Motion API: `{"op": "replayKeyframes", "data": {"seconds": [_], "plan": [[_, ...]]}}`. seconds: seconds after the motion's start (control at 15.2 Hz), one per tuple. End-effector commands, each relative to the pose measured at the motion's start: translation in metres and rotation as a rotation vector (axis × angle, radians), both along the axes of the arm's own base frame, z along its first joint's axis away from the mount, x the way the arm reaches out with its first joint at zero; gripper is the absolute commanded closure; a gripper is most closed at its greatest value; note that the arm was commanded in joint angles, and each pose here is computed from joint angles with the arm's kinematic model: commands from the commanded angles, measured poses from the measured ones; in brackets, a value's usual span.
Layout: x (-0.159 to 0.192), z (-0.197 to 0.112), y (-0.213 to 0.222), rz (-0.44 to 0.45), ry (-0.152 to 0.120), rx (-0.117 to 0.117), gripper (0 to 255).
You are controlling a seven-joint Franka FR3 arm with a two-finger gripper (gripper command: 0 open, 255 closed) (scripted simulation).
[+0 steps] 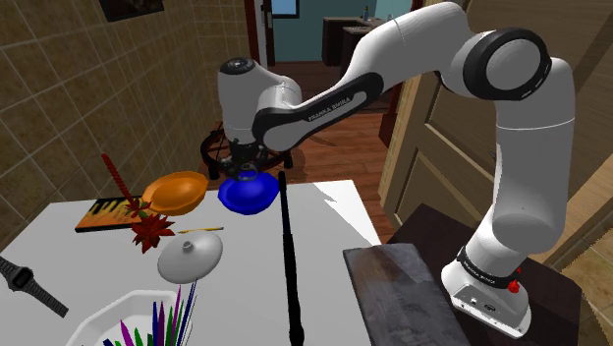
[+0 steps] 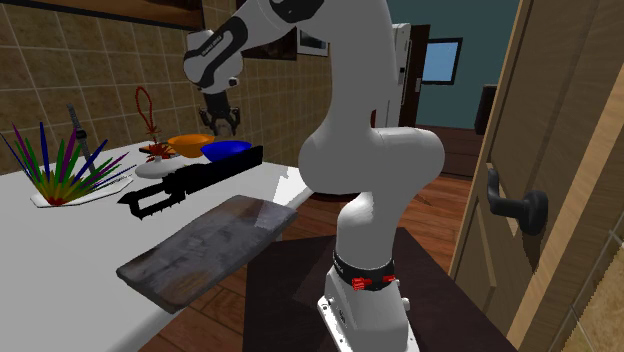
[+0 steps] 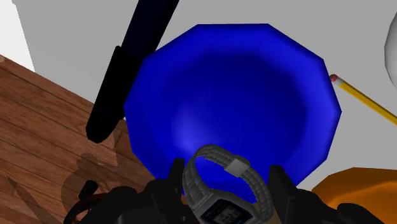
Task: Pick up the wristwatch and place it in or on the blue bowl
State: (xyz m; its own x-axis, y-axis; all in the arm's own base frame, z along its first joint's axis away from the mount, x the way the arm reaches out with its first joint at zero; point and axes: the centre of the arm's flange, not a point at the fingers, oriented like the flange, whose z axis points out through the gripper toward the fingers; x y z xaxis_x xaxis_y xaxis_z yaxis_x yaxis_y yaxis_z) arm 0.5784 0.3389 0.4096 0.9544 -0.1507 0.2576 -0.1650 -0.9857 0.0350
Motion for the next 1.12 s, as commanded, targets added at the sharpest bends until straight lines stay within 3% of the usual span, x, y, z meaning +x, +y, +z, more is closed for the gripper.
{"op": "replayKeyframes", "data": {"seconds": [0.0,0.53,0.59,0.92,1.06], "plan": [[0.000,-0.010,0.000,0.000,0.000,0.000,255],[0.000,-0.013,0.000,0.000,0.000,0.000,255],[0.000,-0.013,0.000,0.000,0.000,0.000,0],[0.000,-0.013,0.000,0.000,0.000,0.000,0],[-0.007,0.012,0.002,0.000,0.000,0.000,0]]}}
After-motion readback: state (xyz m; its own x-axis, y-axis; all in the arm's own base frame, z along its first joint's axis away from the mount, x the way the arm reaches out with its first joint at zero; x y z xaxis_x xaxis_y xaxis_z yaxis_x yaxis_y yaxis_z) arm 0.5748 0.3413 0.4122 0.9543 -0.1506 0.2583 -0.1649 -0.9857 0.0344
